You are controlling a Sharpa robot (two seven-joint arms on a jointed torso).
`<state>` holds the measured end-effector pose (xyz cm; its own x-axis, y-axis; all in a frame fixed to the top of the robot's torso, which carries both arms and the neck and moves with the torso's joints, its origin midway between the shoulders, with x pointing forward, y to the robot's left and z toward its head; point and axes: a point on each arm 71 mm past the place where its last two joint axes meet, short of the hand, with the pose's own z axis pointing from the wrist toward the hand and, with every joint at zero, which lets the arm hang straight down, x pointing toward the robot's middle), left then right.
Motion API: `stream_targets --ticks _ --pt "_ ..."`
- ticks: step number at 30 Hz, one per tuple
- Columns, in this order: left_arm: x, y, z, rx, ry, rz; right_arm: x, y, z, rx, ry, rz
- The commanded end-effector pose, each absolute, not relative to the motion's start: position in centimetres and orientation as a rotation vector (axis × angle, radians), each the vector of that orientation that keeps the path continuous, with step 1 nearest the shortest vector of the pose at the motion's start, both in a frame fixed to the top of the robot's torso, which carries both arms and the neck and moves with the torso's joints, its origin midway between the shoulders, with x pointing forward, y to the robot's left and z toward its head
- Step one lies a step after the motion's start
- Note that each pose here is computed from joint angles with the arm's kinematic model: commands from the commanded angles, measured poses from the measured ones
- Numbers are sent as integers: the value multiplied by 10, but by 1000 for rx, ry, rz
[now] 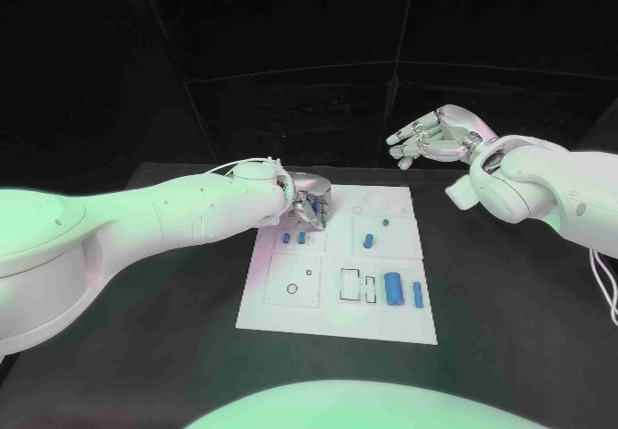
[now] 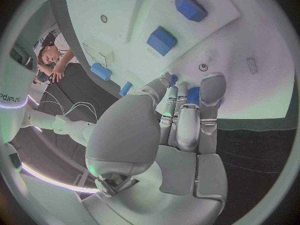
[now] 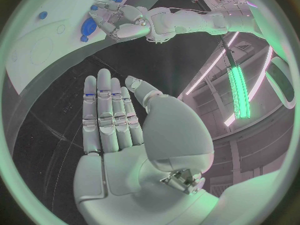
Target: Assemble the parts on the task board
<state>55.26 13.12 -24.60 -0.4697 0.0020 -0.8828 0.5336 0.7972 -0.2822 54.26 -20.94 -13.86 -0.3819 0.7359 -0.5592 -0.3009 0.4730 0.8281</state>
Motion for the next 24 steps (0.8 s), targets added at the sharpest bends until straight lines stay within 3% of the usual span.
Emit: stream_targets --ticks 1,24 --pt "550 130 -251 415 2002 -650 543 -208 -137 384 1599 1169" --pt "550 130 -251 415 1980 -650 543 -208 -137 385 1602 1169"
